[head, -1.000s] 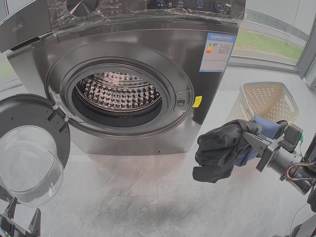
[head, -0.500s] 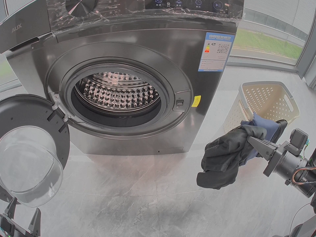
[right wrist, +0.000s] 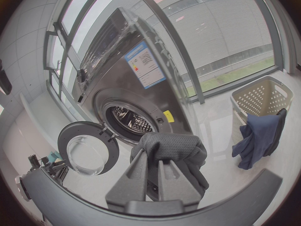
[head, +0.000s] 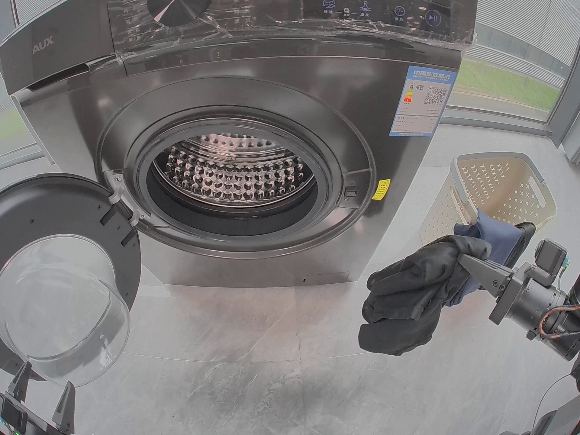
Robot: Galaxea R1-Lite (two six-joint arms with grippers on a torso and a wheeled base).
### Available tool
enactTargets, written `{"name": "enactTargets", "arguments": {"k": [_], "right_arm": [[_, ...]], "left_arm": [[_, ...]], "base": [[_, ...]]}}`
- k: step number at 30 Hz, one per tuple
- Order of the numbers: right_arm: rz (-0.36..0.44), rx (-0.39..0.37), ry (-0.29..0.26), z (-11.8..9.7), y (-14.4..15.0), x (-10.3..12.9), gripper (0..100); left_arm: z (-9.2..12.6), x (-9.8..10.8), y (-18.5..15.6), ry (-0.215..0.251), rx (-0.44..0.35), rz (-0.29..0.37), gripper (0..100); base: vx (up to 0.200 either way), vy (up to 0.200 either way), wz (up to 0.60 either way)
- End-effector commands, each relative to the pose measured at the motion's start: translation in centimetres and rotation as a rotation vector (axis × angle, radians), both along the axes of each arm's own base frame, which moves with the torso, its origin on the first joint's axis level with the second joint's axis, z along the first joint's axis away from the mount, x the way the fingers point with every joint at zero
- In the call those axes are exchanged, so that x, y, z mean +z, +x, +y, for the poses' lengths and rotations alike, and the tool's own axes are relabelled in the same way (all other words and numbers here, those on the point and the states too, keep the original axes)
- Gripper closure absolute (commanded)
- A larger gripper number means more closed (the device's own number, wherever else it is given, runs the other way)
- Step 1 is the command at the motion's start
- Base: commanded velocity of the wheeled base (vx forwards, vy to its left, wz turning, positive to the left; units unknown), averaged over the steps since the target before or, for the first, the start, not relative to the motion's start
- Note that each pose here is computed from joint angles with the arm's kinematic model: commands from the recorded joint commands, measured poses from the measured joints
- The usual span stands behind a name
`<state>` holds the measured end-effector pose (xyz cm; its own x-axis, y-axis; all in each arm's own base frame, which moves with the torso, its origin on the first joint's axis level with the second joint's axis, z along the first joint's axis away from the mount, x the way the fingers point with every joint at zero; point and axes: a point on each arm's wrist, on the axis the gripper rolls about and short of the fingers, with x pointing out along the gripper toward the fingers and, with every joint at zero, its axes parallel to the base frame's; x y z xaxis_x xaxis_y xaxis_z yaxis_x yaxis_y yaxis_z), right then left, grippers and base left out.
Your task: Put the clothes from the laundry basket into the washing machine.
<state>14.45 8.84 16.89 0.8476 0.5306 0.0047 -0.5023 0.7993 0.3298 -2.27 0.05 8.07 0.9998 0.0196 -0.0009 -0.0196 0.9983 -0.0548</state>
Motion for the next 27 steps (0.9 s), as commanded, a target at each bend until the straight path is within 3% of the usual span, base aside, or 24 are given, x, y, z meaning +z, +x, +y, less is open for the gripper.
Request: {"name": "enactTargets", "arguments": {"k": [1,13,19,27], "right_arm": [[0.0,-0.022,0.012,-0.4,0.1,0.0,100],[0.029,-0.013,-0.003,-0.5,-0.2,-0.7,100],[0.035,-0.007,-0.019,-0.5,-0.3,-1.0,100],[0.017,-0.004,-0.007,-0.4,-0.3,-0.7,100]], "left_arm": [[0.0,-0.5,0.1,0.0,0.0,0.008,0],[0.0,-0.5,0.1,0.0,0.0,0.008,0],[0.0,-0.5,0.1,0.0,0.0,0.008,0],[0.0,-0.5,0.1,0.0,0.0,0.008,0]], "base": [[0.0,0.2,0.0],[0.0,0.0,0.0],[-0.2,0.0,0.0],[-0.05,0.0,0.0]]}}
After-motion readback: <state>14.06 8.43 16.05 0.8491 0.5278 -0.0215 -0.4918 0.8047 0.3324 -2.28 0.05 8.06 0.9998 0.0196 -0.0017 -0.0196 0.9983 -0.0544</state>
